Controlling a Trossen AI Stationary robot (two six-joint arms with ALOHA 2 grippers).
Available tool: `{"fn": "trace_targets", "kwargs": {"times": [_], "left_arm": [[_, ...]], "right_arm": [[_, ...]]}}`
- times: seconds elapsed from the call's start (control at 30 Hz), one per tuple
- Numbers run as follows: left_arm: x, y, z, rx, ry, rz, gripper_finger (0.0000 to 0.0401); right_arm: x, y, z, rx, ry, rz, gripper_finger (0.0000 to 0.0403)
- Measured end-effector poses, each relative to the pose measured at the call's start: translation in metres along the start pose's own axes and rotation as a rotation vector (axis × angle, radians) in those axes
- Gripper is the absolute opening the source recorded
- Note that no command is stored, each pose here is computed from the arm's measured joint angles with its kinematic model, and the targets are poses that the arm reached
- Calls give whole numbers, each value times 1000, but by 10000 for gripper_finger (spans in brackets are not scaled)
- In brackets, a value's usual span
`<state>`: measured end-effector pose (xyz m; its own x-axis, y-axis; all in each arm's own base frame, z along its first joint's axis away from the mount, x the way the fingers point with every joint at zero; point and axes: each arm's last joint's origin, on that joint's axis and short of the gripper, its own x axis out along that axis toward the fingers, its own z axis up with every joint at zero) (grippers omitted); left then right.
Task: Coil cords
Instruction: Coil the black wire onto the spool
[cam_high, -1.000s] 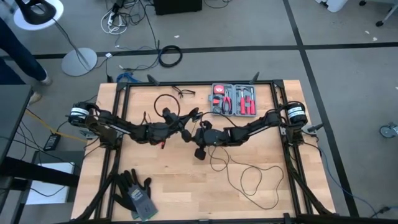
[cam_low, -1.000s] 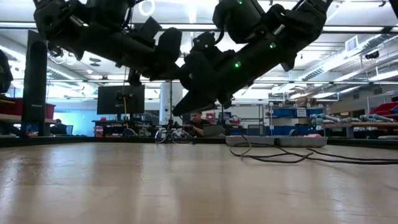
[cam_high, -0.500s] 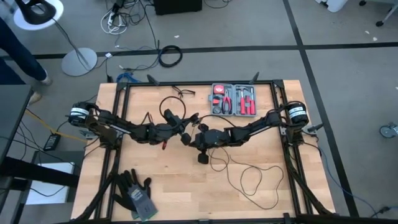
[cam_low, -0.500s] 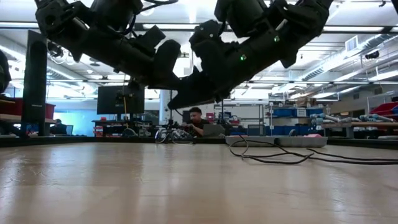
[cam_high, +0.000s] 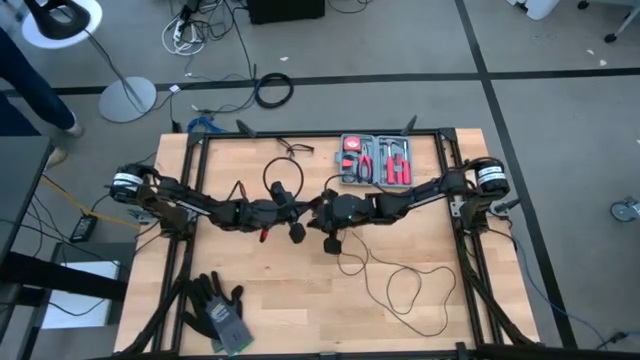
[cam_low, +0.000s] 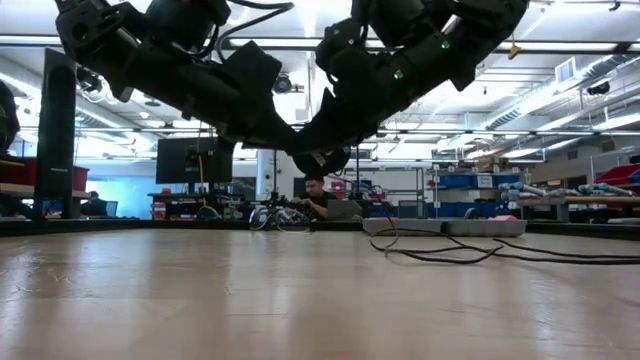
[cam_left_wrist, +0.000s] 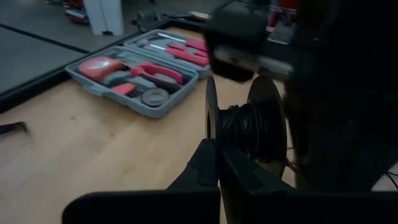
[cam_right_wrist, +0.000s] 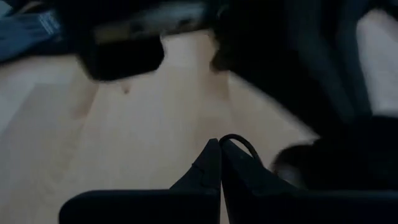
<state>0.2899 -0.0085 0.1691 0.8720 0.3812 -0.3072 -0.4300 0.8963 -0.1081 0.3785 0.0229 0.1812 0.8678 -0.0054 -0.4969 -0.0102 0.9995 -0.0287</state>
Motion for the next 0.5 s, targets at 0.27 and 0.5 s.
{"fn": "trace_targets", "kwargs": {"times": [0.27,0.5], "left_arm": [[0,0,0,-21,1,-2,0],[-2,4,-3,-54,-39,70,0]], "right_arm": [[-3,-5,5,28,-17,34,0],[-4,-4,-5,90,80,32,23]]}}
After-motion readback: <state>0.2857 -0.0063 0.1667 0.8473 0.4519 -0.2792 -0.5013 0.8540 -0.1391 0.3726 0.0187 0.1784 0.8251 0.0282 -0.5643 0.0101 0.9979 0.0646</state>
